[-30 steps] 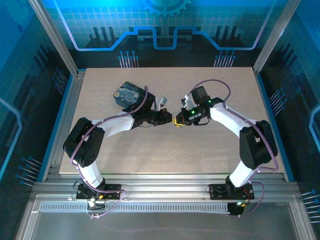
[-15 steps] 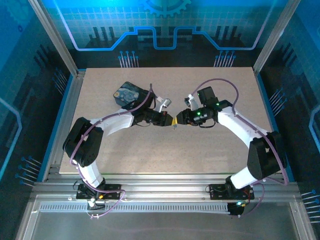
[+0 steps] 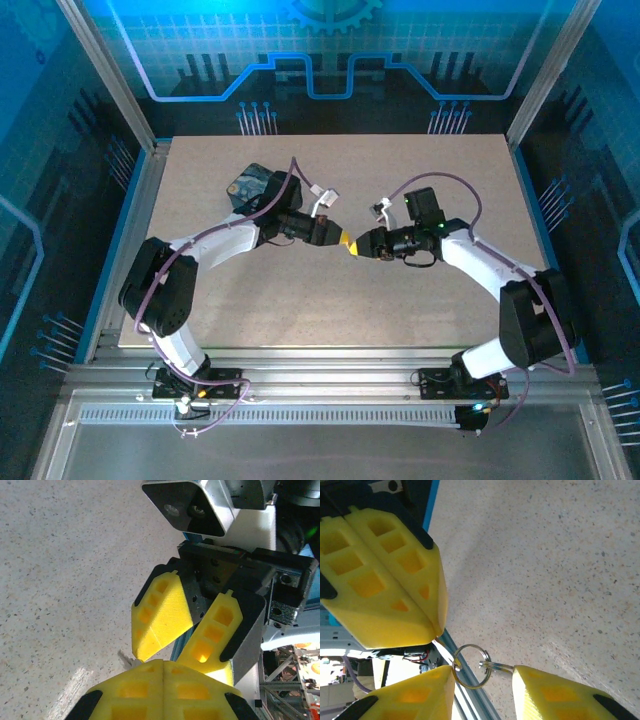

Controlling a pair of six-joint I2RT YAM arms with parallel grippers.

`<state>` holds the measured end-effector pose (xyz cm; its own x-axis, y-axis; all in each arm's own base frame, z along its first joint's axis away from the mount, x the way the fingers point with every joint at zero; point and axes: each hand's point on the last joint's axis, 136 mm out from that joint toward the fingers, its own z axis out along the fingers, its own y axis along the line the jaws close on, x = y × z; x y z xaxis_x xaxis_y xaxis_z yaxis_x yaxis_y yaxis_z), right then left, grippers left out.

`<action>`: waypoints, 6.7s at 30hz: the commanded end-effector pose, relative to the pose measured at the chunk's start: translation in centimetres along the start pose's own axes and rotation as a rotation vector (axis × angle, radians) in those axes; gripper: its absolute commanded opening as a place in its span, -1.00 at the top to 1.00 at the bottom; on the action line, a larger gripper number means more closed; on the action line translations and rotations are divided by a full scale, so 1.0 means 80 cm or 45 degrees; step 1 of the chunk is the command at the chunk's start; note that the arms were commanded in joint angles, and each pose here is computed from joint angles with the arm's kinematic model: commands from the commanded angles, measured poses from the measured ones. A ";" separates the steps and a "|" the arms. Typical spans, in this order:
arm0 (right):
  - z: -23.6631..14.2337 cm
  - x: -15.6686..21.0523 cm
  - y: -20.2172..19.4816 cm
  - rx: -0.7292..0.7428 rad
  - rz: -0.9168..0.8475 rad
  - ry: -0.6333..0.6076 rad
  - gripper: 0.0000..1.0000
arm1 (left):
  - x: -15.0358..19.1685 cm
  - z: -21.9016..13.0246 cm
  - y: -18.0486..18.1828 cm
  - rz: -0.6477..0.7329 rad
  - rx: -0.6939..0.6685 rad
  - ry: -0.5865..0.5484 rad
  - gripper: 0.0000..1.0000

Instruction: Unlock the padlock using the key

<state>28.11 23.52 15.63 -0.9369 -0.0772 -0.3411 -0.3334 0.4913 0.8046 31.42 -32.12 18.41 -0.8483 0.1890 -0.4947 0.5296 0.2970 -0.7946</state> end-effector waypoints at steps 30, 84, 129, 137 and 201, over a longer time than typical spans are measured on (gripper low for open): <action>-0.009 -0.023 0.052 -0.308 -0.158 -0.149 0.62 | -0.008 -0.009 -0.034 -0.031 0.199 -0.064 1.00; -0.024 -0.033 0.055 -0.146 -0.192 -0.076 1.00 | 0.004 -0.091 -0.017 0.542 -0.398 -0.176 -0.02; 0.000 -0.055 0.035 -0.129 0.157 0.109 1.00 | -0.013 -0.030 0.027 2.096 -1.079 -0.051 0.31; 0.010 -0.050 0.033 -0.127 0.165 0.139 1.00 | -0.015 -0.029 0.030 2.093 -1.089 -0.053 0.40; 0.010 -0.009 0.073 -0.338 -0.746 0.101 0.13 | 0.061 -0.040 -0.004 0.843 -0.119 0.315 1.00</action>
<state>26.77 26.77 20.74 -0.6278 -0.3159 -0.7114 -0.7711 0.1275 0.6238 27.71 -28.08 16.52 -0.3041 0.5789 -0.7566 0.9520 0.1556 -0.2636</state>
